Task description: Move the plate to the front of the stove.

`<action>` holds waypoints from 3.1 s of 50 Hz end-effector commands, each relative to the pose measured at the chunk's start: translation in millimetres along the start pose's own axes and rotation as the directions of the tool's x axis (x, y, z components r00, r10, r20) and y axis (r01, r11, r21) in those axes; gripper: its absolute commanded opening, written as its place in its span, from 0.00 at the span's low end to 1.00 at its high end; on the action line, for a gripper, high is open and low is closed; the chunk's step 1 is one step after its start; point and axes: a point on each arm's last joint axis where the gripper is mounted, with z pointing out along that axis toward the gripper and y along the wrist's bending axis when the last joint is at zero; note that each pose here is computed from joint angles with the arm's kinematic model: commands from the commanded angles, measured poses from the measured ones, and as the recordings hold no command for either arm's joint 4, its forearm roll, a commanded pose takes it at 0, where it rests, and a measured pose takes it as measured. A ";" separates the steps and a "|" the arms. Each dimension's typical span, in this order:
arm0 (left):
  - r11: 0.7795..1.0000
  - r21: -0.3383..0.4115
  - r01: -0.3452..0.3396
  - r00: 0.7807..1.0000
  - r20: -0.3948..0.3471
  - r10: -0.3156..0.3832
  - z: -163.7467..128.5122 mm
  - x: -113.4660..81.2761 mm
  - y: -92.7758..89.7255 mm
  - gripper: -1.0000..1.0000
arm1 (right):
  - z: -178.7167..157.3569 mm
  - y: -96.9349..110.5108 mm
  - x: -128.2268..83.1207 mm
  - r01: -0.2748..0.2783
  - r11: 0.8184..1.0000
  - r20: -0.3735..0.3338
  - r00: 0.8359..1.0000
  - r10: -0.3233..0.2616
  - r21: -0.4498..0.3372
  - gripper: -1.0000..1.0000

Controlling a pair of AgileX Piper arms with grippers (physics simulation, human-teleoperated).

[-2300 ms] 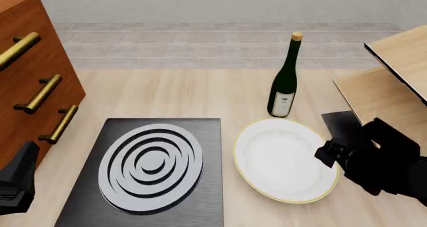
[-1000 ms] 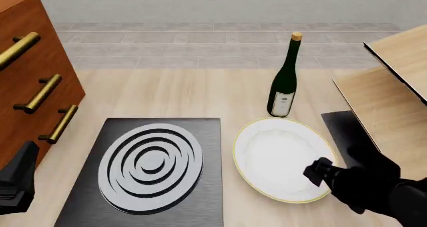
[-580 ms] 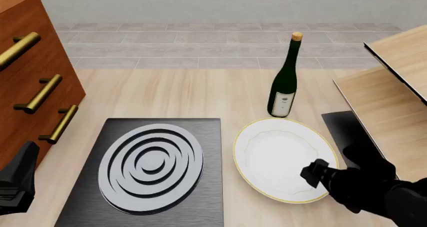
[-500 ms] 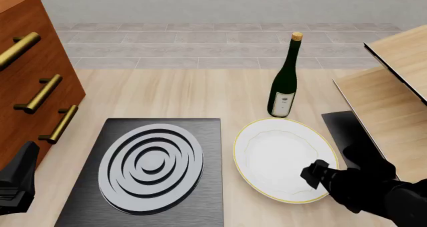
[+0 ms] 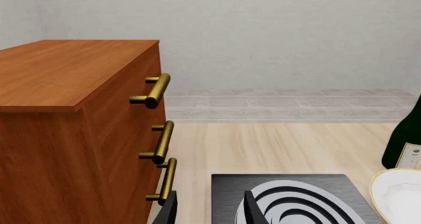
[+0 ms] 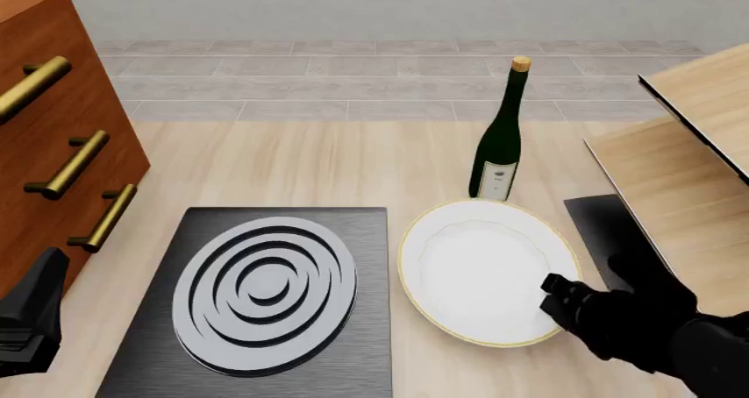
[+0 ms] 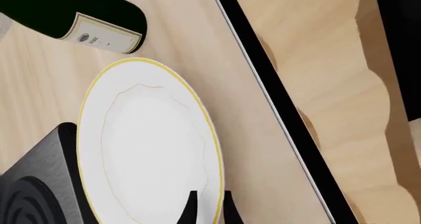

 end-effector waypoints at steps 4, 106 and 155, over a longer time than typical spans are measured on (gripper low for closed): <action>1.000 0.000 0.000 1.000 0.000 0.000 0.0 0.0 0.0 1.00 | -6.7 1.6 0.6 0.109 0.994 -0.024 0.994 -0.109 -0.004 0.00; 1.000 0.000 0.000 1.000 0.000 0.000 0.0 0.0 0.0 1.00 | -169.7 171.6 -108.8 0.473 0.836 0.319 0.866 -0.384 -0.277 0.00; 1.000 0.000 0.000 1.000 0.000 0.000 0.0 0.0 0.0 1.00 | -29.7 301.9 -91.1 0.590 0.688 0.390 0.804 -0.449 -0.423 0.00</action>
